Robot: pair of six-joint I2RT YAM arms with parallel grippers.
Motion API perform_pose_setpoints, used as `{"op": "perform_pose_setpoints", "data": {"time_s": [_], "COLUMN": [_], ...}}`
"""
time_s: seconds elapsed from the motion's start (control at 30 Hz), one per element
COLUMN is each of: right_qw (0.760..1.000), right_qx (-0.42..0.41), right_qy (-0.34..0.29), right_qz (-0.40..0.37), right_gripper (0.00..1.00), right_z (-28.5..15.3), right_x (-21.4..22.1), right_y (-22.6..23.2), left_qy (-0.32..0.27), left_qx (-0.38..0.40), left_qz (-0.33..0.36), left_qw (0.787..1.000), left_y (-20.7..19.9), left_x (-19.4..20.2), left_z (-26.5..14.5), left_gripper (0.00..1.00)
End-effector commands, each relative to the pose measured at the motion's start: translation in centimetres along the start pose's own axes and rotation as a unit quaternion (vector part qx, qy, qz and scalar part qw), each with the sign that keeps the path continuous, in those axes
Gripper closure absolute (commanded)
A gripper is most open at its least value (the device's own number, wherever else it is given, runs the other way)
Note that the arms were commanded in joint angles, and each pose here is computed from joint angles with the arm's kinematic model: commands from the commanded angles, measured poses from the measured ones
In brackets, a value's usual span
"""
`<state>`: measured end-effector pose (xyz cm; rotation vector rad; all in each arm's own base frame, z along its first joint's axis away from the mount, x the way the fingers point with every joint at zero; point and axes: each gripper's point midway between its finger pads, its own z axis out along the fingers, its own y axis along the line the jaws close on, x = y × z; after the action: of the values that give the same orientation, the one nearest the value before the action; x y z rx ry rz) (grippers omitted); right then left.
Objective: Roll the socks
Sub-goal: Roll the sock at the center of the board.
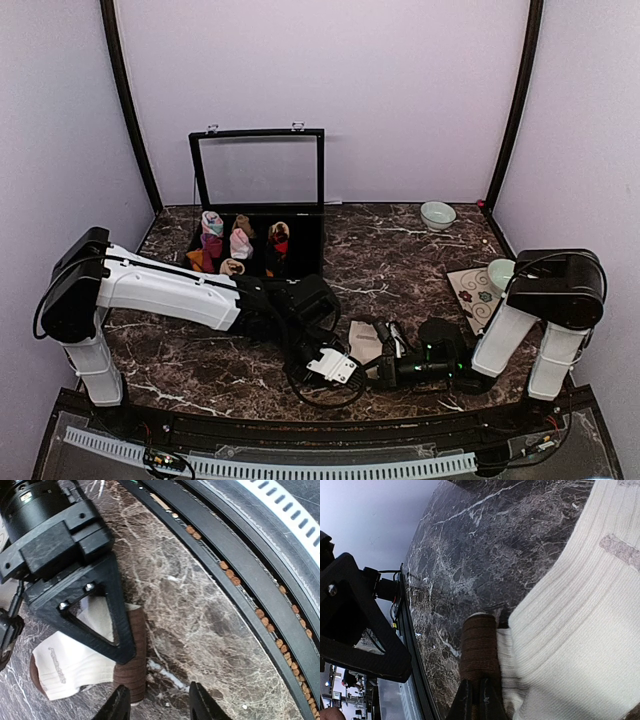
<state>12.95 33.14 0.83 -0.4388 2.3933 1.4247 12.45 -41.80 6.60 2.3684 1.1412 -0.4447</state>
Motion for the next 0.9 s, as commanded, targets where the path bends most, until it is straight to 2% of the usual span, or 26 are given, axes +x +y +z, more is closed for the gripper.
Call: {"op": "perform_pose_setpoints", "data": {"time_s": [0.0,0.1,0.4,0.87], "right_qw": [0.967,0.967,0.967,0.970], "right_qx": [0.203,0.204,0.200,0.192], "right_qy": [0.134,0.134,0.133,0.126], "right_qz": [0.076,0.077,0.080,0.081], "right_gripper": [0.99,0.99,0.99,0.99], "right_z": [-3.6,-3.7,-3.6,-3.4], "right_x": [8.8,8.8,8.8,8.5], "right_y": [-10.2,-10.3,-10.2,-9.8], "left_qy": [0.002,0.004,0.012,0.017], "left_qx": [-0.047,-0.068,-0.046,-0.026], "left_qz": [0.005,0.021,0.040,0.030], "left_qw": [0.999,0.997,0.998,0.999], "left_y": [1.8,2.4,1.1,0.3], "left_x": [0.7,1.1,2.3,3.0], "left_z": [0.4,1.2,2.8,5.0], "left_gripper": [0.59,0.60,0.74,0.83]}}
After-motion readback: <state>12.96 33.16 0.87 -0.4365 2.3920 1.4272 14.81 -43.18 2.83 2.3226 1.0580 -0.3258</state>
